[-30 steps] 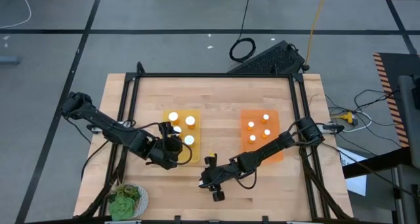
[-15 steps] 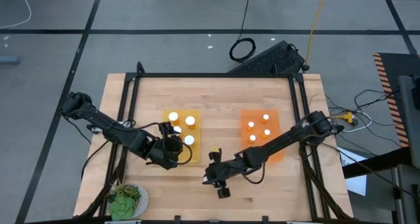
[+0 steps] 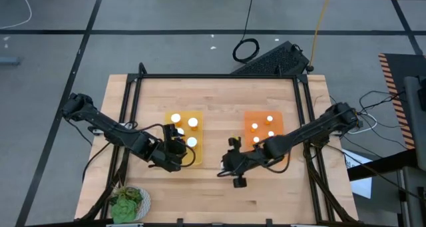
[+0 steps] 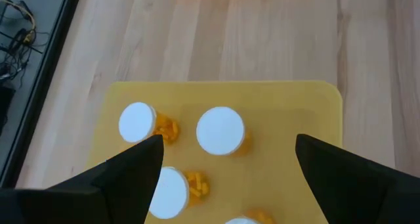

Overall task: Pick and place medicine bottles into bin by pill shape (circle, oval)
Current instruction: Put the small orange pill bottle into the orange bin

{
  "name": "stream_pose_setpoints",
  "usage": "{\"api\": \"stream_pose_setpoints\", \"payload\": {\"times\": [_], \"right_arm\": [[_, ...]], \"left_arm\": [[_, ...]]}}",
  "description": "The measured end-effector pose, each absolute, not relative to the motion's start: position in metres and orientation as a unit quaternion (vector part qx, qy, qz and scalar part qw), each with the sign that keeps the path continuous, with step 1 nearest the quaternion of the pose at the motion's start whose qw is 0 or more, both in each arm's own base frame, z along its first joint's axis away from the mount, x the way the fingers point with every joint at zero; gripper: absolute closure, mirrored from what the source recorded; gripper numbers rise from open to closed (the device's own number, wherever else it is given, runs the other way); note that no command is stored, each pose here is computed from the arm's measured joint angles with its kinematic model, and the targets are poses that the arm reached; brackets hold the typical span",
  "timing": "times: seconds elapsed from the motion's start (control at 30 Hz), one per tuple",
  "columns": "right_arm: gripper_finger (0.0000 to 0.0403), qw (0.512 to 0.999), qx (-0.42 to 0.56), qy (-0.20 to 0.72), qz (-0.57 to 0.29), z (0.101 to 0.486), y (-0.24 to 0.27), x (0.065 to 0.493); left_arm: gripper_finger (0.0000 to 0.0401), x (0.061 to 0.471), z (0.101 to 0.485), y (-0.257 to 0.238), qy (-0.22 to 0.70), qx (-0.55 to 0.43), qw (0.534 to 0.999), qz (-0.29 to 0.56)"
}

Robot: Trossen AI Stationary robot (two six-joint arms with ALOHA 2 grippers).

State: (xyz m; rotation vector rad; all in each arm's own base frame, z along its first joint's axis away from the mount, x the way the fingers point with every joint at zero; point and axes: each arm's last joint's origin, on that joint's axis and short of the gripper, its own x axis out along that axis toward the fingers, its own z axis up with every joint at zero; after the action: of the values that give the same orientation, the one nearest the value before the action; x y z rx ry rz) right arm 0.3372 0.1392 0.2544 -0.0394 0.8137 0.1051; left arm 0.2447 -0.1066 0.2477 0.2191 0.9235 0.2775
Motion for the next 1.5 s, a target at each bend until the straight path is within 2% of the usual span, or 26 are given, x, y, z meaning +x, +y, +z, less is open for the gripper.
{"api": "stream_pose_setpoints", "payload": {"times": [0.27,0.93,1.5], "right_arm": [[0.0281,0.912,-0.023,0.408,0.023,0.271,0.124,0.305],[0.0281,0.941,0.069,0.331,-0.024,0.239,0.069,0.182],[0.0281,0.93,0.09,0.354,-0.041,0.208,0.053,0.146]], "left_arm": [[0.005,0.245,0.248,-0.107,0.443,0.105,0.88,0.133],[0.005,0.248,0.249,-0.104,0.436,0.1,0.884,0.136],[0.005,0.248,0.249,-0.105,0.437,0.099,0.884,0.135]]}}
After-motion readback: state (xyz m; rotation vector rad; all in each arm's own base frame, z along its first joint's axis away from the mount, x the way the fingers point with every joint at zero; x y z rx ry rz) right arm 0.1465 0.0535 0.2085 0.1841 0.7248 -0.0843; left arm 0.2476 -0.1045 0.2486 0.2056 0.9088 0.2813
